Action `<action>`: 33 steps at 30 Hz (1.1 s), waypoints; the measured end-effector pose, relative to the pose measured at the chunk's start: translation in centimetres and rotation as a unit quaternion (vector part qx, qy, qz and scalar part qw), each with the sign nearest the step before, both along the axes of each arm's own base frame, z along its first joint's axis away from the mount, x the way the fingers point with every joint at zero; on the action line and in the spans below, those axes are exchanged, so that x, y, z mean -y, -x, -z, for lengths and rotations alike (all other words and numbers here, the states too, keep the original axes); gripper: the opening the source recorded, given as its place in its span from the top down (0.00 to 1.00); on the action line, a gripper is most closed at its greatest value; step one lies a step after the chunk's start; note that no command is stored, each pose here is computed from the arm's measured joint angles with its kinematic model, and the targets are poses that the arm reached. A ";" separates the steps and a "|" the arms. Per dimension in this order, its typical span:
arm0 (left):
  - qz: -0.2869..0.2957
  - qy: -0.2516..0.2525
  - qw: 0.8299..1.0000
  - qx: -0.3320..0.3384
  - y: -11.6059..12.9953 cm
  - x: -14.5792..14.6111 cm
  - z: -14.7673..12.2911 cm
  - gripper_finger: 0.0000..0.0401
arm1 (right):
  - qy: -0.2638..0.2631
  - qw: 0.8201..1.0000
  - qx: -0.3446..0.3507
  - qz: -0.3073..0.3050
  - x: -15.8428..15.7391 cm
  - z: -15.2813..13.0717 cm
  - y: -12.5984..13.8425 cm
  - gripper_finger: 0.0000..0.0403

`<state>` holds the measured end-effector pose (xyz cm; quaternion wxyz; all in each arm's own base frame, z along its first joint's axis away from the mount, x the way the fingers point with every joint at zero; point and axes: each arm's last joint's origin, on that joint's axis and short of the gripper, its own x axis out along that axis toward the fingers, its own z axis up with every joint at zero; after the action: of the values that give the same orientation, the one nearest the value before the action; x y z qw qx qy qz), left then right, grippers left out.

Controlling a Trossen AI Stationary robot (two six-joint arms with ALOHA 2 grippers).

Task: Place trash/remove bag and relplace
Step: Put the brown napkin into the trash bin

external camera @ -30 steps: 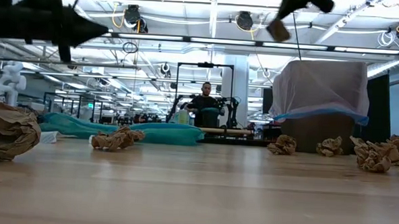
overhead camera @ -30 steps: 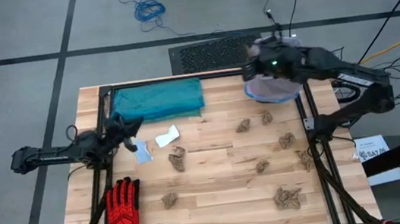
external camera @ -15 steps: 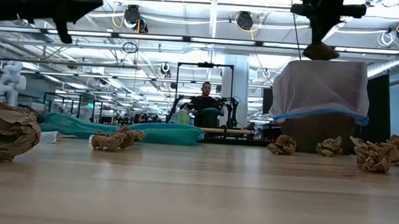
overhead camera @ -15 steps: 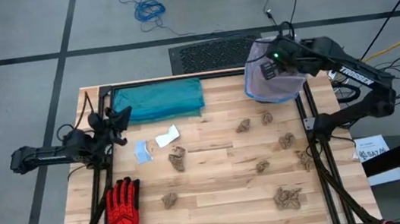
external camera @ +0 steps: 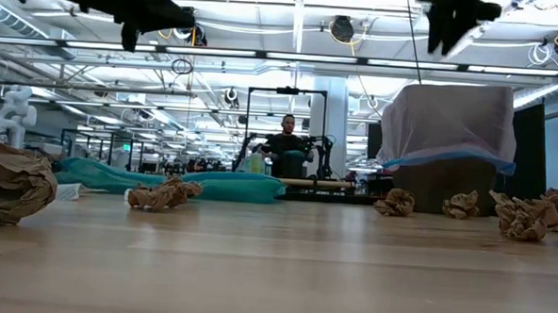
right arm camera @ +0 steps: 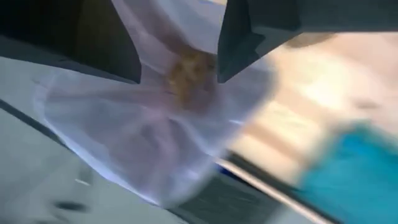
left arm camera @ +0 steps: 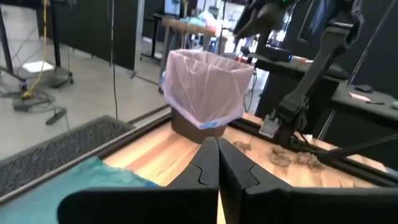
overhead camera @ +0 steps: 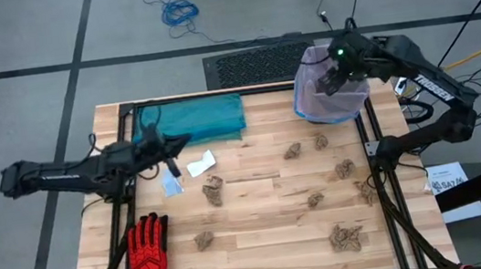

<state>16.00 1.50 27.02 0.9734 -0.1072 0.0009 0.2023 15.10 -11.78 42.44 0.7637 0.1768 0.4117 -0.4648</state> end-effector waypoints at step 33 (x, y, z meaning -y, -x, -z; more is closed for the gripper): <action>-0.008 0.032 0.999 -0.024 0.3 -0.3 0.2 1.00 | -0.112 0.928 -0.109 -0.339 -9.1 20.9 -11.4 0.47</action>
<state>15.74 1.75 26.79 0.9677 -0.1329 0.0298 0.2122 26.54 -2.67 21.50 0.8015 0.0597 0.5770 -0.1453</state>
